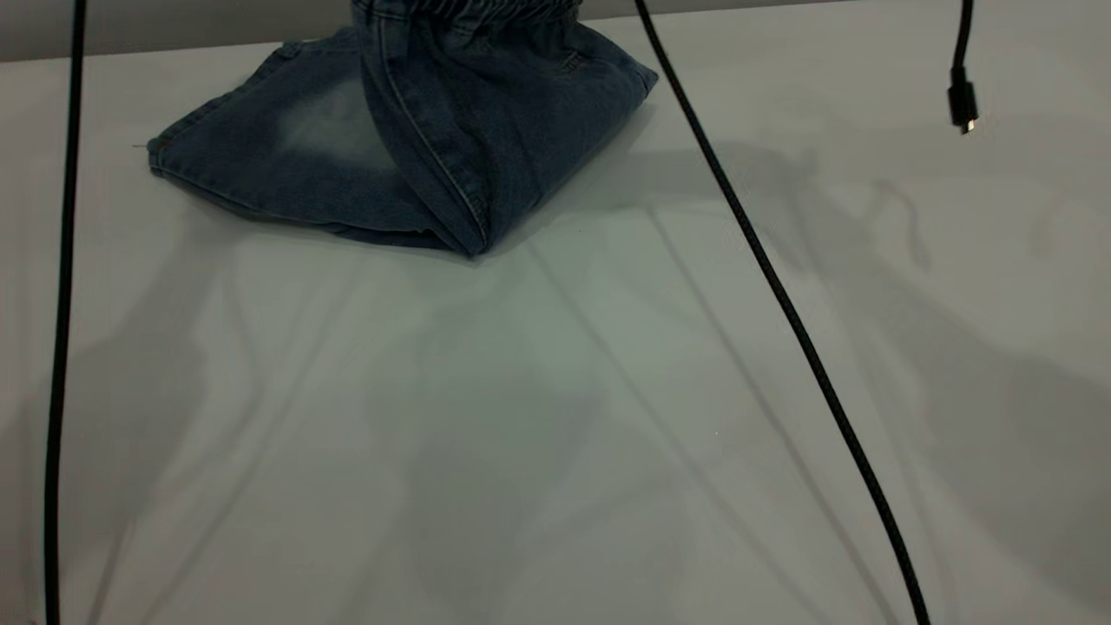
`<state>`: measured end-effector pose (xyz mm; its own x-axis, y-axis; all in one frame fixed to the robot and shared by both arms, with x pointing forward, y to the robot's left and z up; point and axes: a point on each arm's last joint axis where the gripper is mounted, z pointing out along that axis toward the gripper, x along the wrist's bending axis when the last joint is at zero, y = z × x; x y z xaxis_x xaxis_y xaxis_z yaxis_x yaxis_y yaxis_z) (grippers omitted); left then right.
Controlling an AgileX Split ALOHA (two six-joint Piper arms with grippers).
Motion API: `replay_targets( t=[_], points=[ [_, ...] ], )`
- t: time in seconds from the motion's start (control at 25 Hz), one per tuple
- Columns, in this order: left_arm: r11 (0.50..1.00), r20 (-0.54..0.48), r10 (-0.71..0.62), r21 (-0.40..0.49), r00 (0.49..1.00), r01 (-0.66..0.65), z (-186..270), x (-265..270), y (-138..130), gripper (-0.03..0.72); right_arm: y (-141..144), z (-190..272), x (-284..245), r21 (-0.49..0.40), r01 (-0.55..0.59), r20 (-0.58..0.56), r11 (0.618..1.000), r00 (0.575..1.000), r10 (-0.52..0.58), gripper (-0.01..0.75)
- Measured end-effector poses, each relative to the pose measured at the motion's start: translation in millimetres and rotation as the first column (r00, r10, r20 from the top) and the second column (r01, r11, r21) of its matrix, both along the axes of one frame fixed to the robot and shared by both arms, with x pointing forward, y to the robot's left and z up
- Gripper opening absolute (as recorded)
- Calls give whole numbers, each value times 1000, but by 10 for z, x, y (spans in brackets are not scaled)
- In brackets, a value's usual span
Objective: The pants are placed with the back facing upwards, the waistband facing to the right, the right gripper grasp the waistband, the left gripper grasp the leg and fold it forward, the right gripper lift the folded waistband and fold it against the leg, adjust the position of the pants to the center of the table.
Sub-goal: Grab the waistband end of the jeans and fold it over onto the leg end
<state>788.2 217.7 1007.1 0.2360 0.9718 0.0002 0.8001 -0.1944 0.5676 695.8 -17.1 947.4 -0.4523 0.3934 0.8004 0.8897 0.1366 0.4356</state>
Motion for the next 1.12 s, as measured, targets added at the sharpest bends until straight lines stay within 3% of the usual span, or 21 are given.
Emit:
replay_targets(
  t=[0.32, 0.64, 0.76, 0.92, 1.12],
  points=[
    [995, 39, -46, -85, 998, 49, 250, -65, -76, 590, 338, -155, -43, 33, -34, -10, 999, 999, 34, 15],
    [993, 38, -52, -105, 998, 55, 254, -67, -93, 590, 476, -371, 94, 49, 40, -4, 998, 999, -40, 18],
    [993, 42, -65, -98, 997, 69, 254, -68, -95, 590, 509, -444, 96, 50, 61, -13, 997, 998, -61, 58],
    [992, 42, -73, -101, 996, 77, 253, -69, -102, 590, 510, -434, 102, 56, 69, -13, 996, 998, -69, 239],
    [992, 42, -73, -101, 996, 77, 253, -69, -102, 590, 510, -427, 104, 54, 74, -23, 996, 997, -72, 558]
  ],
)
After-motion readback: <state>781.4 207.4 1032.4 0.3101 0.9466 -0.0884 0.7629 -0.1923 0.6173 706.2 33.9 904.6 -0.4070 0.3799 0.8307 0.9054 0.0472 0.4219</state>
